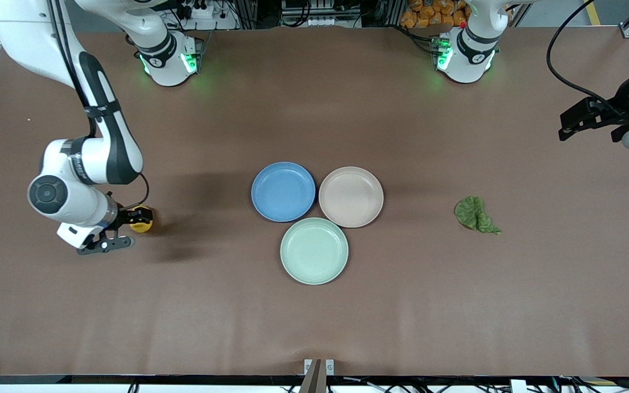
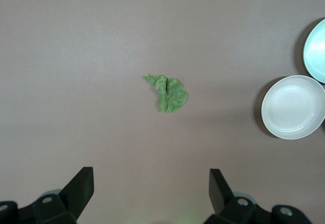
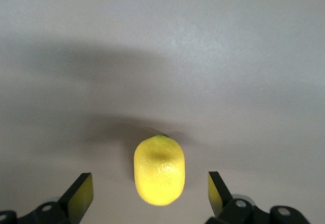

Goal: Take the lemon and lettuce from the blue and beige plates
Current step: 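Lower the lemon to the table and open the right gripper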

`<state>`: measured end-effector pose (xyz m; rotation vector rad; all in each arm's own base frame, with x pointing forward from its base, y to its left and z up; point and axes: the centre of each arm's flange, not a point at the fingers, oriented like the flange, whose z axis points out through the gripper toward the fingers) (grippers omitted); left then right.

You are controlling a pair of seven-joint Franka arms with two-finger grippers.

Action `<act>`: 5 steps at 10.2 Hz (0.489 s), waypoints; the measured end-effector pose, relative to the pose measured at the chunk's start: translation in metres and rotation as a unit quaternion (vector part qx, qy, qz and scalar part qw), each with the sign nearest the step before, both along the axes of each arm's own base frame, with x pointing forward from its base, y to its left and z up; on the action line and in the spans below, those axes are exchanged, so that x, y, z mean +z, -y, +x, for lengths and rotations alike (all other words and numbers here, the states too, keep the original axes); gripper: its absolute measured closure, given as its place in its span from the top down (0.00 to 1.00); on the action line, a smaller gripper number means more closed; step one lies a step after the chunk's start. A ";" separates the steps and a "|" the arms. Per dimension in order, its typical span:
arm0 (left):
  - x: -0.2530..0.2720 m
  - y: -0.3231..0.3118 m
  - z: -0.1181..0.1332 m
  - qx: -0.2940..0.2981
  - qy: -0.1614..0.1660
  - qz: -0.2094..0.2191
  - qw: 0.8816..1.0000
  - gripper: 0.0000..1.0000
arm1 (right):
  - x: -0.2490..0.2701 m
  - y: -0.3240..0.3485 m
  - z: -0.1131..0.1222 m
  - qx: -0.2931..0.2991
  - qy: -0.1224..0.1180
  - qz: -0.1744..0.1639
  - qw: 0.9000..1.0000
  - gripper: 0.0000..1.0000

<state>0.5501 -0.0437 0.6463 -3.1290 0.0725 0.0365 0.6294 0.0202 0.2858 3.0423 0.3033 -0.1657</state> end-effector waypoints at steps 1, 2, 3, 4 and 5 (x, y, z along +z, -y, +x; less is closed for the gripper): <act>0.000 0.001 -0.001 -0.001 -0.002 -0.002 1.000 1.00 | 0.016 0.000 0.006 -0.001 0.003 0.000 1.000 1.00; -0.002 0.003 -0.003 -0.002 -0.006 -0.005 1.000 1.00 | 0.031 0.001 0.010 -0.002 0.008 0.001 1.000 1.00; -0.003 0.005 -0.005 -0.004 -0.009 -0.005 1.000 1.00 | 0.045 0.003 0.012 -0.005 0.015 0.002 1.000 1.00; -0.003 0.008 -0.008 -0.006 -0.010 -0.004 1.000 1.00 | 0.056 0.007 0.012 -0.008 0.020 0.003 1.000 1.00; -0.004 0.010 -0.010 -0.008 -0.012 -0.004 1.000 1.00 | 0.067 0.011 0.011 -0.012 0.022 0.004 1.000 1.00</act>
